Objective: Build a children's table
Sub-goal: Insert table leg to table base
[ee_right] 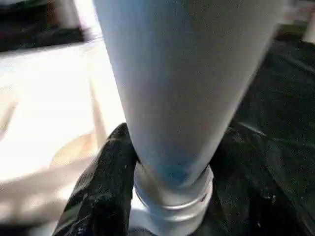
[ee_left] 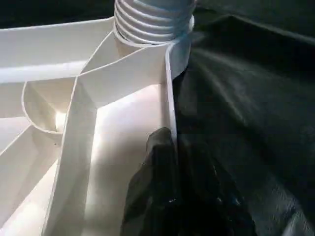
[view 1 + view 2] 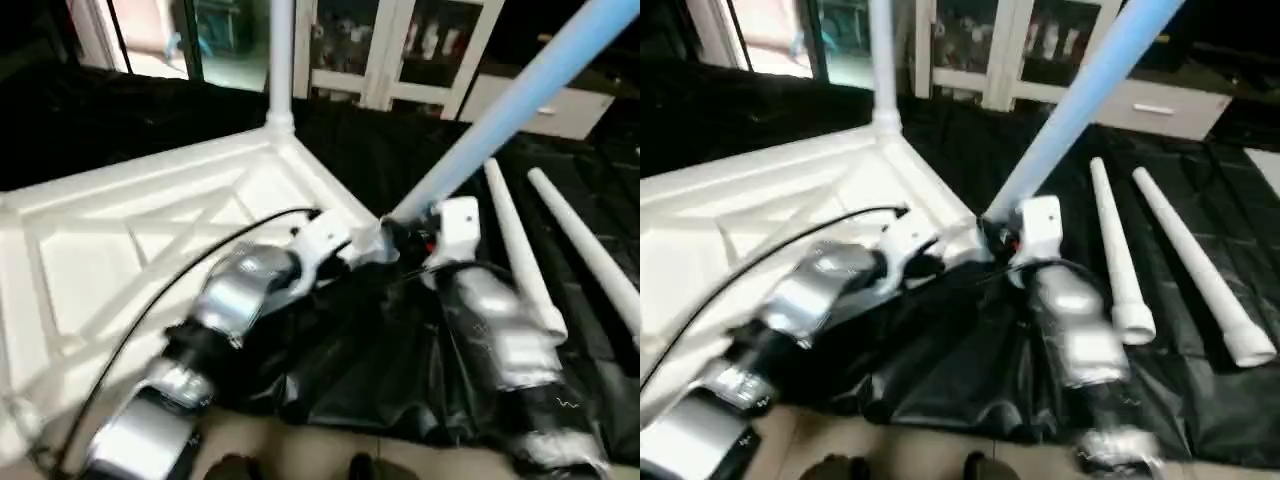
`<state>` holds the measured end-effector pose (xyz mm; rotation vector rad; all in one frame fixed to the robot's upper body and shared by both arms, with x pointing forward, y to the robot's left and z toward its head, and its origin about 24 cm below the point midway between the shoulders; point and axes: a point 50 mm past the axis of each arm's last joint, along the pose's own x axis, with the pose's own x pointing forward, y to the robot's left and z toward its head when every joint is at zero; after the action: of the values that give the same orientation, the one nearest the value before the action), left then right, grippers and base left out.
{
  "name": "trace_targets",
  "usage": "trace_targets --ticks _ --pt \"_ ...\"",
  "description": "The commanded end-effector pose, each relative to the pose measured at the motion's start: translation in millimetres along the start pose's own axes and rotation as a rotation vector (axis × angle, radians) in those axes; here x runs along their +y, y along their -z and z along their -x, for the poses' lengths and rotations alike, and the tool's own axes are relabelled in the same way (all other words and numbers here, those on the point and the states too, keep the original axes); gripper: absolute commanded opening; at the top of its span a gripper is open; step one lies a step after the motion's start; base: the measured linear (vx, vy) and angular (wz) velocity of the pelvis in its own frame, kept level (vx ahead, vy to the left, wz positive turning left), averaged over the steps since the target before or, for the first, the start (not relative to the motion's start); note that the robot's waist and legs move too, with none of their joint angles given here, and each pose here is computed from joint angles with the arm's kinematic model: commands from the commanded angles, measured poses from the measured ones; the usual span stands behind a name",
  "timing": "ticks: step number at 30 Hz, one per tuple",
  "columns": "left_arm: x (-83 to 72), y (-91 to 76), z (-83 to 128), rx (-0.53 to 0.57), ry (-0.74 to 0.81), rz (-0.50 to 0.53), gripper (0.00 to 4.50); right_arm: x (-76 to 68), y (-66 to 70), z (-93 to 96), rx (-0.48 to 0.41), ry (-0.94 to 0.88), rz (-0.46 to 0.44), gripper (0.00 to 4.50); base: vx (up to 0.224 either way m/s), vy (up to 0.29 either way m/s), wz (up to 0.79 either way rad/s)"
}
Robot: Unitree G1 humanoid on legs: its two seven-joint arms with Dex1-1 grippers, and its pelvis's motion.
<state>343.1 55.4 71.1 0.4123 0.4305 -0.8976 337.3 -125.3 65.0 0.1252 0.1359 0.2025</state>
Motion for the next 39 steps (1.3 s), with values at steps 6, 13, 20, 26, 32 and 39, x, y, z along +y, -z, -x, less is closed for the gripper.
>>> trace_targets --ticks 6,13,20,26,32,39 --pt "-1.0 -35.0 3.7 -0.14 0.004 -0.067 0.0 -3.8 29.3 2.8 0.143 0.031 0.029 1.88 0.0 0.0 0.0" --pt "1.8 -28.9 6.1 -0.124 0.005 -0.067 0.0 -13.7 25.1 1.0 0.13 0.058 0.018 1.88 0.0 0.0 0.0" --pt "2.4 -16.8 17.9 -0.11 0.117 -0.227 0.0 -11.2 -22.6 4.8 -0.017 -0.22 -0.041 1.88 0.0 0.0 0.0" --pt "4.0 -3.9 29.6 -0.105 0.216 -0.39 0.0 -31.4 -59.8 24.5 -0.058 -0.433 0.026 1.87 0.0 0.0 0.0" --pt "6.3 -2.5 35.4 -0.141 0.249 -0.444 0.0 -40.8 -60.6 42.5 -0.002 -0.538 0.087 1.87 0.0 0.0 0.0" --pt "4.8 -6.7 38.9 -0.235 0.306 -0.514 0.0 -39.3 -68.0 46.5 -0.038 -0.544 0.04 1.87 0.0 0.0 0.0"
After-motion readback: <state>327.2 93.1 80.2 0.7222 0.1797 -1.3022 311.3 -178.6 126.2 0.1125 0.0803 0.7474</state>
